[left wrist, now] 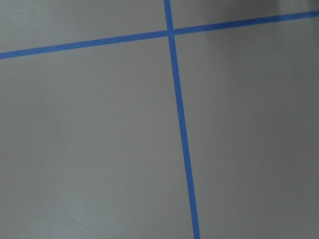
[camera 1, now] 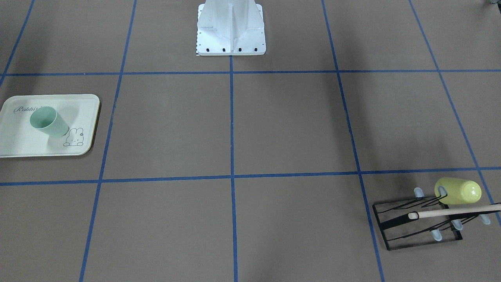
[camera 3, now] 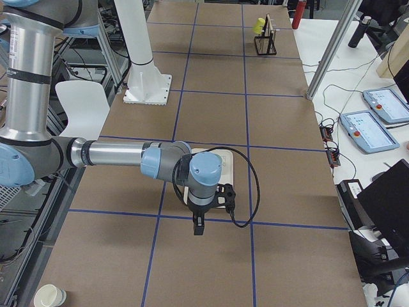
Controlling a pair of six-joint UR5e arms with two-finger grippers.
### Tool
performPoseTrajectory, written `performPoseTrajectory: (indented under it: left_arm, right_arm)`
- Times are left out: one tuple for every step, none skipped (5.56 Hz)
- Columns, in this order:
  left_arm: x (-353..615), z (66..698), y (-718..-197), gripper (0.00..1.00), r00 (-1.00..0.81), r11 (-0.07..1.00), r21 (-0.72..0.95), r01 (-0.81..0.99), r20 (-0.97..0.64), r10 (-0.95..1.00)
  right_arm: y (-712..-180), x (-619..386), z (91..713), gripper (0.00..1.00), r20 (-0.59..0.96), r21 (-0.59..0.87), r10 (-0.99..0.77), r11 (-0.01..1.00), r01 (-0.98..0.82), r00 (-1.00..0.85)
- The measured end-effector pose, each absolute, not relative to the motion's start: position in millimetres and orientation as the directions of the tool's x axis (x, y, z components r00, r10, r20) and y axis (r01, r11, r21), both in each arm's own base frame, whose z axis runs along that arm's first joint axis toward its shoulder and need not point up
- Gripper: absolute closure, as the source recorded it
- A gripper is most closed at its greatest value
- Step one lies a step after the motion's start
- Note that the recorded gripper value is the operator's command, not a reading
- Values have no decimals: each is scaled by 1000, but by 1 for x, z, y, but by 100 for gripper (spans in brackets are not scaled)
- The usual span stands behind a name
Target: Left arm grabs green cup and hands to right arm on tray
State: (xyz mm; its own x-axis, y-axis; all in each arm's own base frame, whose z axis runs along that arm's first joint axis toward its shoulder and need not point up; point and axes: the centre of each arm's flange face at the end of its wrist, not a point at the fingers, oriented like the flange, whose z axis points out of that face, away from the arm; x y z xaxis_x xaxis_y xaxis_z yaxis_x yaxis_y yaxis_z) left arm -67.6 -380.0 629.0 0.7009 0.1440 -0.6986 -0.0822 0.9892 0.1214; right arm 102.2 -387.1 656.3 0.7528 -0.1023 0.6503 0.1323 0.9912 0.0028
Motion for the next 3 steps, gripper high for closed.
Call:
performPoseTrajectory:
  left_arm:
    - [-68,628,-380,0,702,989,123,-83,-698,146]
    - [-68,629,-378,0,703,989,125,-84,-695,147]
    - [-68,629,-377,0,704,988,126,-85,-694,148]
  right_arm:
    - [-388,102,654,0,650,2,-96,992,125,754]
    - [-389,102,650,0,649,3,-90,993,116,755]
    - [-390,102,647,0,649,5,-88,994,112,755]
